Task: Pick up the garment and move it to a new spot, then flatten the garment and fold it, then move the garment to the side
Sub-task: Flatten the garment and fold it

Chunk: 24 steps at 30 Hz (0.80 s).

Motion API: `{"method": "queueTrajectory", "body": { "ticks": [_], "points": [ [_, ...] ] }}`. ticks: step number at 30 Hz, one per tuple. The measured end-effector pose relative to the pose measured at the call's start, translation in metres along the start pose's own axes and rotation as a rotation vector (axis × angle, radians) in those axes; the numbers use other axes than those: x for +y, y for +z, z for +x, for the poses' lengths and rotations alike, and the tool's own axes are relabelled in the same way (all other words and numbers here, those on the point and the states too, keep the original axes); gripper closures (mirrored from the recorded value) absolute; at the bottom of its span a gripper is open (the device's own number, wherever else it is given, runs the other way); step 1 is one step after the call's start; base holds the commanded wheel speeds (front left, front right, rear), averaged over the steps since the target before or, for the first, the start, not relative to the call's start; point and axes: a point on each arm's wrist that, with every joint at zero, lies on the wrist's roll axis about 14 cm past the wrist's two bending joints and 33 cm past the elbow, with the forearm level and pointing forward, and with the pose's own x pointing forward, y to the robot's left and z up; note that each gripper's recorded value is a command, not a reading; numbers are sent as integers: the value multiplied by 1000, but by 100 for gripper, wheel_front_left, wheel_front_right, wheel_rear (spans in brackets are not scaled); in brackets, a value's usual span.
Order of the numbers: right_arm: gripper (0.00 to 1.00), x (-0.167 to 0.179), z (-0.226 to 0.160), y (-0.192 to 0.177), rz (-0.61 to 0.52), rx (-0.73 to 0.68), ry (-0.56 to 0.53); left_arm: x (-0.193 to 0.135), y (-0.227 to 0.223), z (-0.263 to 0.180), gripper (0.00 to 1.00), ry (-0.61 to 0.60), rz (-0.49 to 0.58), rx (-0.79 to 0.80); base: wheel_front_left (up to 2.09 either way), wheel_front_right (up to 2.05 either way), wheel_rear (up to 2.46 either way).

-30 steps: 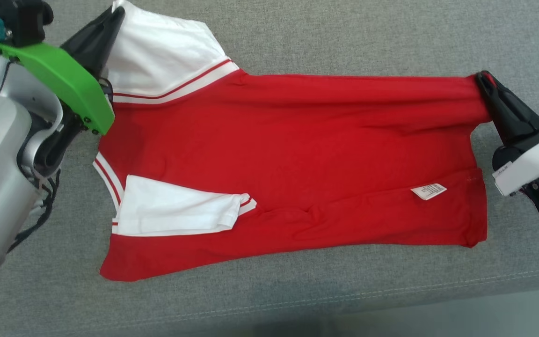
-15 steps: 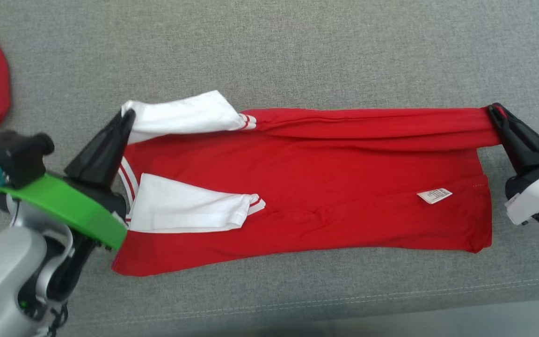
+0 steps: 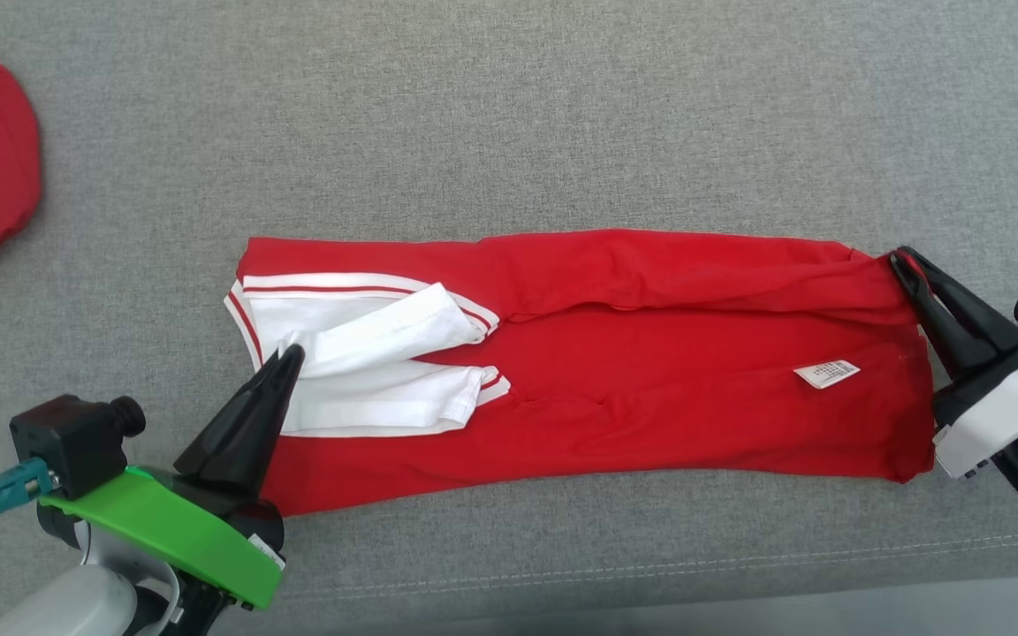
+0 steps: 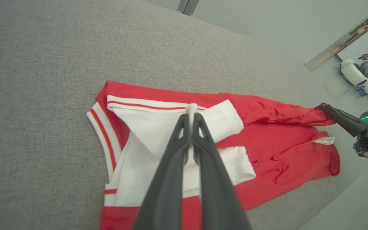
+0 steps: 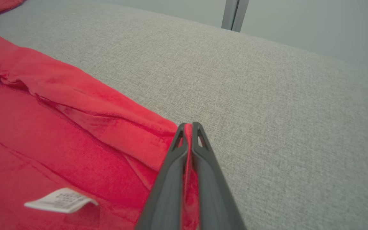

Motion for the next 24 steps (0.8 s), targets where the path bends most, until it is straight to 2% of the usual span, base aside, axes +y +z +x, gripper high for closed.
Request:
{"method": "queueTrajectory", "body": {
  "ticks": [1,2,3,4,5,8,12,17,19,24],
  "points": [
    [100,1,-2,-3,10,6,-3,0,-2,-2,100,5,-13,4,0,0,0],
    [69,2,-4,-5,35,7,-14,1,-4,-2,100,8,-26,5,0,0,0],
    [0,5,-7,-9,41,16,-7,1,-6,-3,91,16,-45,9,0,0,0],
    [0,7,-9,-11,50,21,-6,3,-10,-5,54,25,-60,19,0,0,0],
    [0,8,-11,-12,75,21,-14,6,-14,-6,0,38,-71,28,0,0,0],
    [0,10,-18,-18,109,35,-26,9,-24,-11,0,59,-105,55,0,0,0],
    [0,9,-24,-16,173,12,-64,21,-20,-14,0,110,-77,31,0,0,0],
    [0,-5,-30,27,324,-189,-187,31,8,-16,0,176,16,-78,0,0,0],
    [0,-17,-38,42,346,-266,-257,31,26,-14,0,202,43,-152,0,0,0],
    [0,-26,-53,57,343,-351,-361,17,59,-13,0,210,113,-295,0,0,0]
  ]
}}
